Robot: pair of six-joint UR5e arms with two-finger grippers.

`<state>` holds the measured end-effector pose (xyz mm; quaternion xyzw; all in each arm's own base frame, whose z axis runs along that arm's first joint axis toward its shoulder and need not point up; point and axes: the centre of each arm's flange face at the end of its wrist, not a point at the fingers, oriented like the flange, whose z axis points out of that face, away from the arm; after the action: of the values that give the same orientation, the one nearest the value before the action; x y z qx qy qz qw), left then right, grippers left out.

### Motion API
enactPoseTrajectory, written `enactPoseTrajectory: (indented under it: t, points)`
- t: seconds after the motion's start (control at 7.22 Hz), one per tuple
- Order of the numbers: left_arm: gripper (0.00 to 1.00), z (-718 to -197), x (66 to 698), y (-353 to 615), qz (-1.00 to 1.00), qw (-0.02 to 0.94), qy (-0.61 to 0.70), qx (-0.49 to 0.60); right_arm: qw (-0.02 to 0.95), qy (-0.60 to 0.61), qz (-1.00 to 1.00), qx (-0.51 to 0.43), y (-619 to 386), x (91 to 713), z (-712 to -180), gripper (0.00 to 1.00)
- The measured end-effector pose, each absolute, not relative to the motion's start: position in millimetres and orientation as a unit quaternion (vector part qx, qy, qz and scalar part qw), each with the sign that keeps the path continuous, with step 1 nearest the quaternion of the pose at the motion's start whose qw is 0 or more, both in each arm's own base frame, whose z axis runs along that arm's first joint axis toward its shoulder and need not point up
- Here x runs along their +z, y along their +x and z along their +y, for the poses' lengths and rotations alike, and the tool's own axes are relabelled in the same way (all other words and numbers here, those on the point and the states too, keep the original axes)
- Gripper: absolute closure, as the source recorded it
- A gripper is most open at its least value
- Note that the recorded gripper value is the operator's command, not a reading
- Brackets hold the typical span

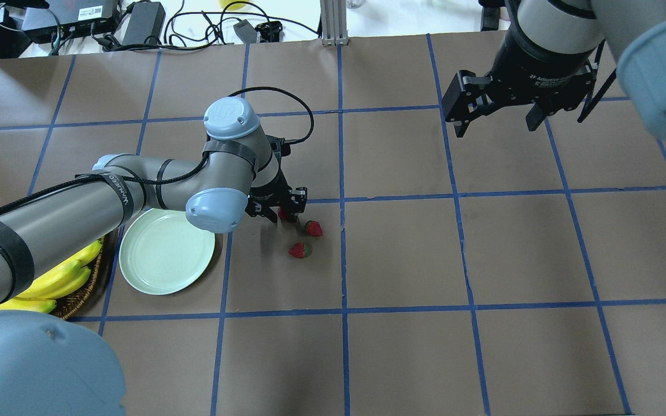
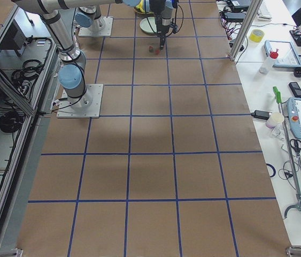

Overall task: Collect all strawberries into plate
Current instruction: 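Reach the left gripper to a strawberry, grasp it and lift, then lower the held strawberry onto the plate and open the left gripper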

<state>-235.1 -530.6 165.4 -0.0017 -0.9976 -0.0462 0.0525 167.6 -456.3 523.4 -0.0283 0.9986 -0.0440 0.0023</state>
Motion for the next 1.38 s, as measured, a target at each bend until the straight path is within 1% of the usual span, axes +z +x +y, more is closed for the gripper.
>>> enactPoseTrajectory:
  t: [0.42, 0.83, 1.11, 1.38]
  points:
    - [1.0, -531, 171, -236, -0.997, 0.057, 0.003, -0.042, 0.002, -0.028, 0.999, -0.043, 168, 523, -456, 0.0]
    - [1.0, -549, 210, -221, -0.998, 0.053, 0.016, -0.024, 0.002, -0.031, 0.999, -0.043, 167, 523, -456, 0.0]
    - [1.0, -574, 253, -162, -0.997, 0.042, 0.053, -0.043, 0.003, -0.032, 0.999, -0.043, 167, 523, -456, 0.0]
    - [1.0, -574, 262, -105, -0.996, 0.033, 0.053, -0.063, 0.003, -0.035, 0.998, -0.043, 168, 523, -456, 0.0]
